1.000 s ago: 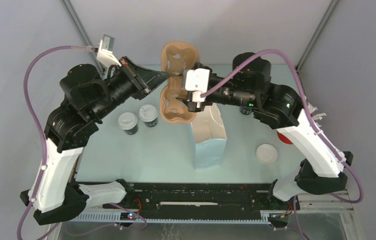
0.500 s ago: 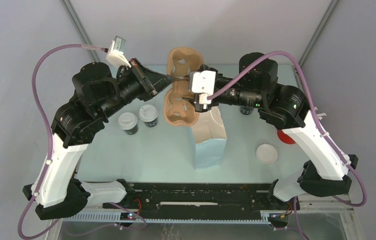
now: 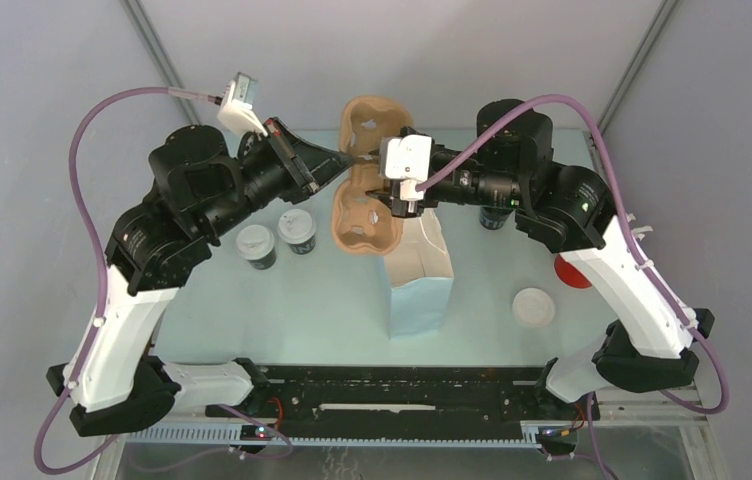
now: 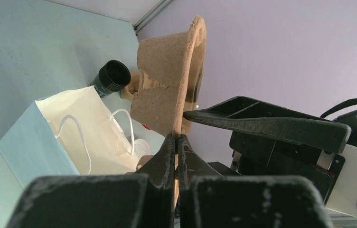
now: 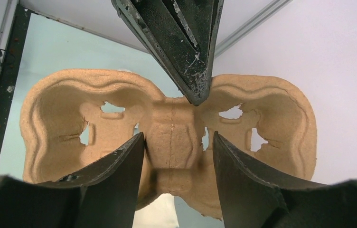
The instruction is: Pack the takeout coffee
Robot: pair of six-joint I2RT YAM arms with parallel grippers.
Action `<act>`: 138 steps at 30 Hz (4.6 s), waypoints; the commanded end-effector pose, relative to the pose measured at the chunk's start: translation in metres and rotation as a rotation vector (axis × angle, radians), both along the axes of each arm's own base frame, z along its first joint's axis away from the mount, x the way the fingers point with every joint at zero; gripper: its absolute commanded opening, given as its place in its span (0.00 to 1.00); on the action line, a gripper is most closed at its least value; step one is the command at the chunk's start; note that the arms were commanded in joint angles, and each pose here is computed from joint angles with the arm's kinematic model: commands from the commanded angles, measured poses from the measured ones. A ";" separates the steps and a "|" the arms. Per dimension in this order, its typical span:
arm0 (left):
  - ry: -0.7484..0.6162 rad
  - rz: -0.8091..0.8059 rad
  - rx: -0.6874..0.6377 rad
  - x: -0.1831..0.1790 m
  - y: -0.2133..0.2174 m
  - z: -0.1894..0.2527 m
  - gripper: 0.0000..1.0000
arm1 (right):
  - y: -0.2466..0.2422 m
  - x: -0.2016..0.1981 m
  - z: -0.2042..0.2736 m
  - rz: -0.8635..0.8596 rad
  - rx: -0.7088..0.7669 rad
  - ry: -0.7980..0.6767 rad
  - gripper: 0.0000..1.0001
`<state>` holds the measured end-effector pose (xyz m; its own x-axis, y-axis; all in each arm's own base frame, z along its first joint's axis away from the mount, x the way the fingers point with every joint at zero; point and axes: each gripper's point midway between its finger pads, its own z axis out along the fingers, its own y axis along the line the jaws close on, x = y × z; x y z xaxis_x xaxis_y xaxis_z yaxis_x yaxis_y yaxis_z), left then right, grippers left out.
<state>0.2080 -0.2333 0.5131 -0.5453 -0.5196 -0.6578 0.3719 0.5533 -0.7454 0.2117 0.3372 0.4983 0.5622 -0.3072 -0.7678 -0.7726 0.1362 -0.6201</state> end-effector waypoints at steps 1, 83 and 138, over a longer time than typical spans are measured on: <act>-0.069 -0.001 -0.033 -0.006 0.005 0.026 0.00 | 0.000 0.001 0.001 0.016 0.016 0.026 0.62; 0.092 -0.380 0.081 0.038 -0.071 -0.124 0.00 | -0.106 -0.044 -0.181 0.121 0.184 0.886 0.49; 0.205 -0.505 -0.134 0.021 -0.087 -0.126 0.00 | -0.089 -0.003 -0.194 0.030 0.398 0.868 0.46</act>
<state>0.2391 -0.3243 0.3747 -0.8672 -0.2360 -0.4386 0.3700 0.2843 -0.8845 0.2059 0.2526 0.2919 -0.3557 0.0897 -0.9303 -0.9103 0.1923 0.3666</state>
